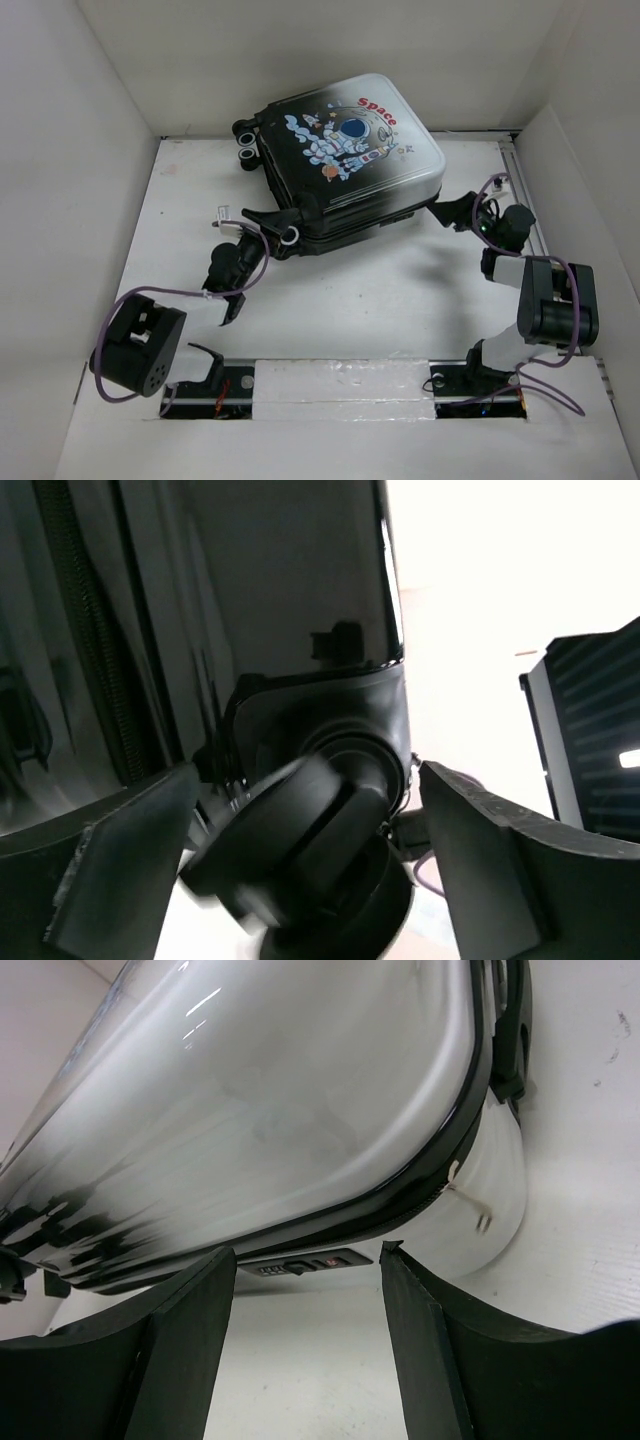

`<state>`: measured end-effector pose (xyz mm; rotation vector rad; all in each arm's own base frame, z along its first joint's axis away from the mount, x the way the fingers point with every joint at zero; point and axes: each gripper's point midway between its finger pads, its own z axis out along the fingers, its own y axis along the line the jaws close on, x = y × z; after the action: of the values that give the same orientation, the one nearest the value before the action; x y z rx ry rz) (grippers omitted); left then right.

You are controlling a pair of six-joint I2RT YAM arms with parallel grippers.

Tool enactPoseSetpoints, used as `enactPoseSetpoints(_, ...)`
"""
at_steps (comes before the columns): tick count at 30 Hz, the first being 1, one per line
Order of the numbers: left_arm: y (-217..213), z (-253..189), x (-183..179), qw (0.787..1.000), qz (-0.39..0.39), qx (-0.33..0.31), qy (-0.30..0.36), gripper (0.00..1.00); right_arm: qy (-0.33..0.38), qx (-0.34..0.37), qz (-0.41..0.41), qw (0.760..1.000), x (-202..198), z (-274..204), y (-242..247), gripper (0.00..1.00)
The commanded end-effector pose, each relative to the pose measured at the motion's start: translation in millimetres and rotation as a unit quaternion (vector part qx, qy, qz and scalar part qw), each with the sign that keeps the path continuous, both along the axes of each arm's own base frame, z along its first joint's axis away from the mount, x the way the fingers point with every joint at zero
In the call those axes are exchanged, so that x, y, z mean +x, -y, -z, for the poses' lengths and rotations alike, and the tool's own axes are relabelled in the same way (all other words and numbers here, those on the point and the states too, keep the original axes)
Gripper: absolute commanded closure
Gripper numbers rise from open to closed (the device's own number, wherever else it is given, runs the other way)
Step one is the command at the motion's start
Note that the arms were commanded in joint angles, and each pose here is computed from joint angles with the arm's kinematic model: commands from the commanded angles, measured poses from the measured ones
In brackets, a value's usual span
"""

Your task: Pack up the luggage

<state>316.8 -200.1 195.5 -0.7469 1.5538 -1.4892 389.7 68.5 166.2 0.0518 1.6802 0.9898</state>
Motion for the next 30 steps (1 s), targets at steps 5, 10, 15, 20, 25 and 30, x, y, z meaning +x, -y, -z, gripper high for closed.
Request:
enactPoseSetpoints(5, 1.5, -49.1, 6.4, 0.997, -0.01, -0.059, 0.057, 0.1, 0.03, -0.008, -0.028, 0.999, -5.6, -14.5, -15.3, 0.34)
enactPoseSetpoints(10, 1.6, -58.7, 9.4, 0.996, -0.013, -0.064, 0.067, 0.29, 0.03, -0.007, -0.038, 0.999, -8.3, -16.0, -23.0, 0.33)
enactPoseSetpoints(15, 5.8, -46.5, 0.4, 0.996, 0.007, -0.045, 0.071, 0.38, 0.026, -0.013, -0.033, 0.999, -3.5, -16.5, -21.0, 0.33)
enactPoseSetpoints(20, 5.4, -46.0, -0.3, 0.997, 0.005, -0.037, 0.075, 0.62, 0.026, -0.013, -0.033, 0.999, -1.1, -16.7, -20.6, 0.33)
enactPoseSetpoints(25, 0.0, -54.6, 10.7, 0.996, -0.017, -0.031, 0.079, 1.0, 0.015, -0.015, -0.017, 1.0, -2.0, -18.3, -14.7, 0.33)
enactPoseSetpoints(30, -36.1, -44.0, 19.5, 0.995, -0.078, -0.006, 0.067, 1.0, 0.023, -0.019, -0.017, 0.999, -2.3, -24.9, -14.5, 0.33)
